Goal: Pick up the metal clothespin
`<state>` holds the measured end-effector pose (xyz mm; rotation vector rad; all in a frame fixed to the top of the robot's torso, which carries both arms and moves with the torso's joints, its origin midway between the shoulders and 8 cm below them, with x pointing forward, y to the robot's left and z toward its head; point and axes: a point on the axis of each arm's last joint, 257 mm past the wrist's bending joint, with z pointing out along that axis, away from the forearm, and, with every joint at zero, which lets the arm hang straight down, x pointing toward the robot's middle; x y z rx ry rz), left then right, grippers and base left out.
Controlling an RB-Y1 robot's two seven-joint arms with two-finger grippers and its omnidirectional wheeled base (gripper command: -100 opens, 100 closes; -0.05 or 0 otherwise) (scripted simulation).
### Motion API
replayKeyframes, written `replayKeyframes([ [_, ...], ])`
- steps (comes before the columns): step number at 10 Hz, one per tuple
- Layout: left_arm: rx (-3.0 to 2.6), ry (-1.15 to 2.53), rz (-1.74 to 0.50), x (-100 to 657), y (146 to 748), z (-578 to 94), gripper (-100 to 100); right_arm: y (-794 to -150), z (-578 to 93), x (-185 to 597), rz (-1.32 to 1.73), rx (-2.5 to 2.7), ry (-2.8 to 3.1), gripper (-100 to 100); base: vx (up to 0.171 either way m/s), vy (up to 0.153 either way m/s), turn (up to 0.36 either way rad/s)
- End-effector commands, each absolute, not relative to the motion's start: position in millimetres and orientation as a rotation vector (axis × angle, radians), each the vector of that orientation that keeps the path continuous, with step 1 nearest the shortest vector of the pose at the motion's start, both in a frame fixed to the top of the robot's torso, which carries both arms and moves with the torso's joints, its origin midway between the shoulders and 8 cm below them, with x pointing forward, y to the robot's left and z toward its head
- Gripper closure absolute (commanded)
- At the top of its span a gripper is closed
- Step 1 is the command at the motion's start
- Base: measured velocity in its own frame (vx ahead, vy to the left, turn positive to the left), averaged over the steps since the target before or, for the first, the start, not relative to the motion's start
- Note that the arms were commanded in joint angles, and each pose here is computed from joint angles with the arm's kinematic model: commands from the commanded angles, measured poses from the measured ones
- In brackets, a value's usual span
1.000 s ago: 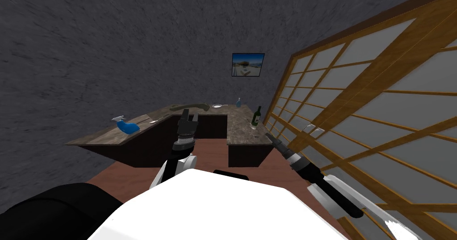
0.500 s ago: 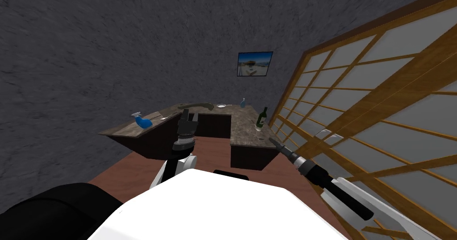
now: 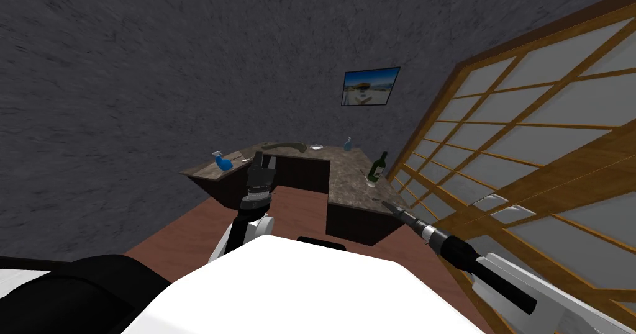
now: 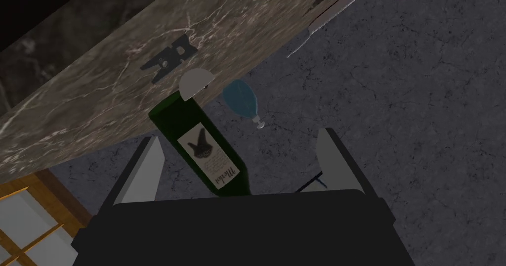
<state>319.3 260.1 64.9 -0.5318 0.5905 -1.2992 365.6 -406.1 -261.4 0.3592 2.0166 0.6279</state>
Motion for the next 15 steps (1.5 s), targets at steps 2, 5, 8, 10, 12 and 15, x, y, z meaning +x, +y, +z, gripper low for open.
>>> replayKeyframes([
  [2,-0.532,0.591,-1.299,319.2,260.1,64.9,0,-445.8,-280.6,356.1,0.491,0.362,2.102,-100,0.003,0.049,0.161],
  [5,-0.532,0.591,-1.299,319.2,260.1,64.9,0,-489.0,-299.2,339.2,0.342,0.368,2.186,-100,0.011,0.057,0.203],
  [8,-0.532,0.590,-1.299,319.3,260.1,64.9,0,-551.0,-317.5,310.4,0.127,0.375,2.284,-100,0.018,0.076,0.298],
  [10,-0.532,0.591,-1.299,319.2,260.1,64.9,0,-568.5,-321.1,301.1,0.065,0.375,2.310,-100,0.008,0.052,0.103],
  [12,-0.532,0.590,-1.299,319.3,260.1,64.9,0,-598.0,-326.0,283.6,-0.042,0.377,2.351,-100,0.015,0.064,0.262],
  [15,-0.532,0.591,-1.299,319.2,260.1,64.9,0,-627.1,-330.0,263.5,-0.151,0.378,2.390,-100,0.029,0.068,0.176],
])
